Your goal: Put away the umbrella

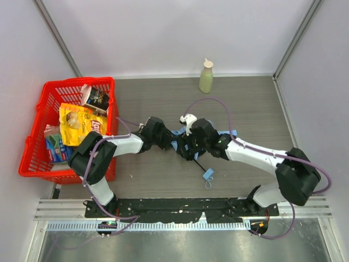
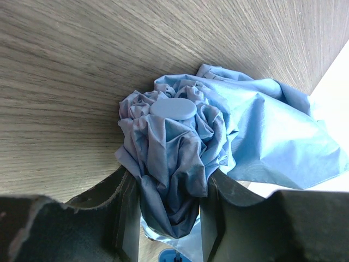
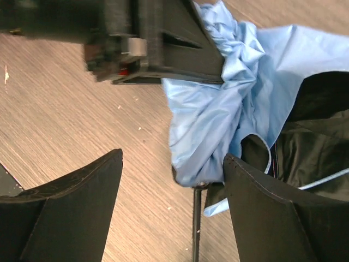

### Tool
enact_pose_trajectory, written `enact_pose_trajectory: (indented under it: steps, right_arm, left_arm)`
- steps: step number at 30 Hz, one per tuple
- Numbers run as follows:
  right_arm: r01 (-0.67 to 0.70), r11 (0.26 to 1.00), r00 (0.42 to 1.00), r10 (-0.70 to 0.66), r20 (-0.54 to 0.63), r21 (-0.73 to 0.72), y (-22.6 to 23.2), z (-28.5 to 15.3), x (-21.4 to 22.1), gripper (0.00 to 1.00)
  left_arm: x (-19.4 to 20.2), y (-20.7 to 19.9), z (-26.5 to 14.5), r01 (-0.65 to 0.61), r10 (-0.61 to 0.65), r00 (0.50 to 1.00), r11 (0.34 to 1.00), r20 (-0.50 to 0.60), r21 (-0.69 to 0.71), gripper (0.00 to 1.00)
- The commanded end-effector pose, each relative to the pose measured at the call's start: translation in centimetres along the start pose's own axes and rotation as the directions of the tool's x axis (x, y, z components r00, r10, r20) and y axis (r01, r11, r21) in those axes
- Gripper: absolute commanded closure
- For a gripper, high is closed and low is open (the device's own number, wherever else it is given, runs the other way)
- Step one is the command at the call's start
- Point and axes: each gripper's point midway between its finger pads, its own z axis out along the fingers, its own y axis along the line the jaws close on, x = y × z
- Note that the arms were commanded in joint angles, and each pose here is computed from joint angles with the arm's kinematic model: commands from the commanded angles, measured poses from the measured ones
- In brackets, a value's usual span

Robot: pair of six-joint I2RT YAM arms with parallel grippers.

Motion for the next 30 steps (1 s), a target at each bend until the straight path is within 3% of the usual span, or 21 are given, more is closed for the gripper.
enact_pose_trajectory:
  steps: [1, 5, 11, 14, 20, 22, 24, 25, 28, 30]
  right_arm:
    - [0.203, 0.953, 0.969, -0.228, 0.093, 0.224, -0.1, -2.7, -2.5, 0.21]
    - [0.322, 0.897, 0.919, -0.373, 0.129, 0.304, 1.9, -2.1, -2.4, 0.18]
    - [0.443, 0.78, 0.854, -0.517, 0.057, 0.442, 0.9, 1.2, -1.8, 0.18]
    - [0.462, 0.734, 0.837, -0.547, 0.03, 0.497, 0.1, 2.9, -1.0, 0.18]
    - [0.447, 0.573, 0.845, -0.523, -0.113, 0.688, -4.3, 4.1, 1.0, 0.21]
    - [0.452, 0.572, 0.851, -0.506, -0.14, 0.684, -4.8, 4.7, 2.0, 0.33]
    - [0.432, 0.594, 0.874, -0.463, -0.15, 0.679, -5.3, 5.0, 3.4, 0.6]
    - [0.444, 0.603, 0.875, -0.45, -0.176, 0.663, -5.6, 5.0, 4.3, 0.67]
    - [0.411, 0.697, 0.905, -0.387, -0.174, 0.587, -5.2, 6.0, 6.6, 0.99]
    - [0.383, 0.778, 0.923, -0.343, -0.175, 0.497, -4.4, 6.6, 8.0, 0.99]
  left_arm:
    - [1.4, 11.3, -1.2, -0.057, 0.04, 0.998, 0.917, -0.052, -0.395, 1.0]
    - [1.4, 11.2, -1.5, -0.051, 0.033, 0.998, 0.915, -0.052, -0.401, 1.0]
    - [1.9, 11.1, -1.6, -0.032, 0.005, 0.998, 0.914, -0.067, -0.404, 1.0]
    - [2.1, 11.1, -1.7, -0.021, -0.011, 0.997, 0.909, -0.075, -0.416, 1.0]
    - [2.2, 11.4, -2.3, -0.011, -0.027, 0.996, 0.893, -0.079, -0.45, 1.0]
    - [2.4, 11.5, -2.4, -0.008, -0.034, 0.996, 0.89, -0.084, -0.456, 1.0]
    - [2.4, 11.4, -2.5, -0.008, -0.035, 0.996, 0.89, -0.085, -0.457, 1.0]
    - [2.4, 11.4, -2.6, -0.005, -0.038, 0.996, 0.889, -0.085, -0.458, 1.0]
    - [2.3, 10.9, -2.8, -0.002, -0.037, 0.996, 0.897, -0.079, -0.443, 1.0]
    - [2.3, 10.3, -2.9, -0.011, -0.026, 0.996, 0.907, -0.082, -0.421, 1.0]
